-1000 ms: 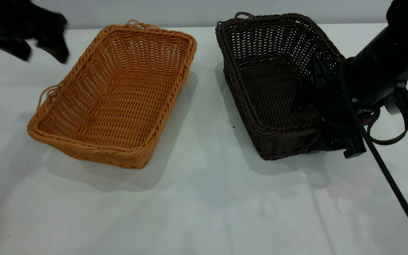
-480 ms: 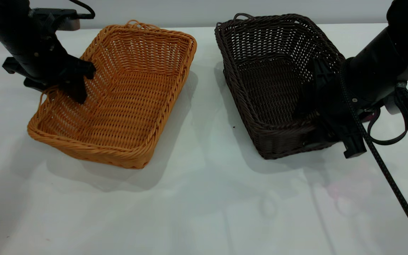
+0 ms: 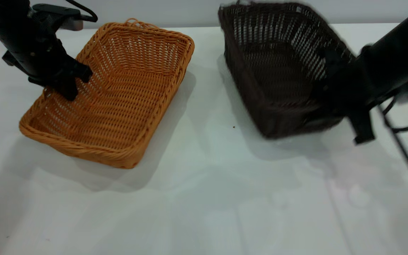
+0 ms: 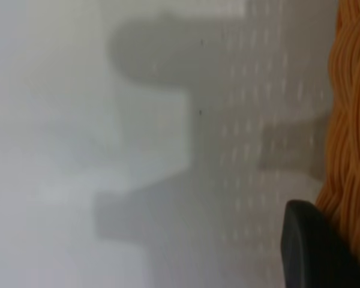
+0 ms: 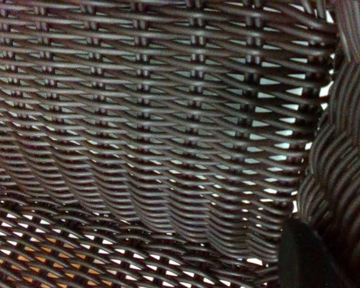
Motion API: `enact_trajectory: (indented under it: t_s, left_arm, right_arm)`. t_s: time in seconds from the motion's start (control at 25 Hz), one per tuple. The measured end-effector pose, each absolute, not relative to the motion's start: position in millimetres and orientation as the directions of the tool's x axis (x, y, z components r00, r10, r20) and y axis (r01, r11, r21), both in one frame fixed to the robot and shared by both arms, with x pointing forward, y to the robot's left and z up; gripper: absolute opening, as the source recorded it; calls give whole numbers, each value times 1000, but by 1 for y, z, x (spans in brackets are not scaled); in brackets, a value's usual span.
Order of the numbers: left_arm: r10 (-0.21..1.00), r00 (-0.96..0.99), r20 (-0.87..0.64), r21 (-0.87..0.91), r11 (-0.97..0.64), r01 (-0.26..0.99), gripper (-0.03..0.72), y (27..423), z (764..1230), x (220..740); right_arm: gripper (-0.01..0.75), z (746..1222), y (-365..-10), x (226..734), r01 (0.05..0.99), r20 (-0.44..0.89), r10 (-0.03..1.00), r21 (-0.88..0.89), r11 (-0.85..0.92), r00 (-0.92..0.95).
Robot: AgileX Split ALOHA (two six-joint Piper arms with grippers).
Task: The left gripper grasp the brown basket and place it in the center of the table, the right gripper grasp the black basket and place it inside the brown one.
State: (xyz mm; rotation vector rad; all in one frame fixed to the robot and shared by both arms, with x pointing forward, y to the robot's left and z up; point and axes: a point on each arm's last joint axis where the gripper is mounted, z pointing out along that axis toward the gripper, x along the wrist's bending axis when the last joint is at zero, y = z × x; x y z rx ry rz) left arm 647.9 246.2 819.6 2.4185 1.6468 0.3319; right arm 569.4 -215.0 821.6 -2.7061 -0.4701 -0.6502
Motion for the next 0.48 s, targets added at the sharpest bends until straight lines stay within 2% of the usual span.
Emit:
enact_trajectory:
  t_s: [0.12, 0.24, 0.36, 0.48]
  left_arm:
    - [864, 482, 143, 323, -501, 803, 93, 240, 821, 652]
    - [735, 631, 248, 367, -674, 641, 92, 221, 825, 657]
    - [551, 755, 355, 368, -825, 428, 92, 187, 828, 656]
    - [292, 841, 455, 307, -938, 160, 92, 146, 829, 648]
  right_arm:
    - [90, 843, -239, 587, 511, 598, 305, -208, -834, 741]
    - [90, 864, -258, 603, 646, 685, 358, -215, -733, 635]
    - [90, 883, -274, 616, 759, 714, 440, -196, -621, 544]
    - [90, 905, -289, 630, 834, 713, 529, -143, -532, 460]
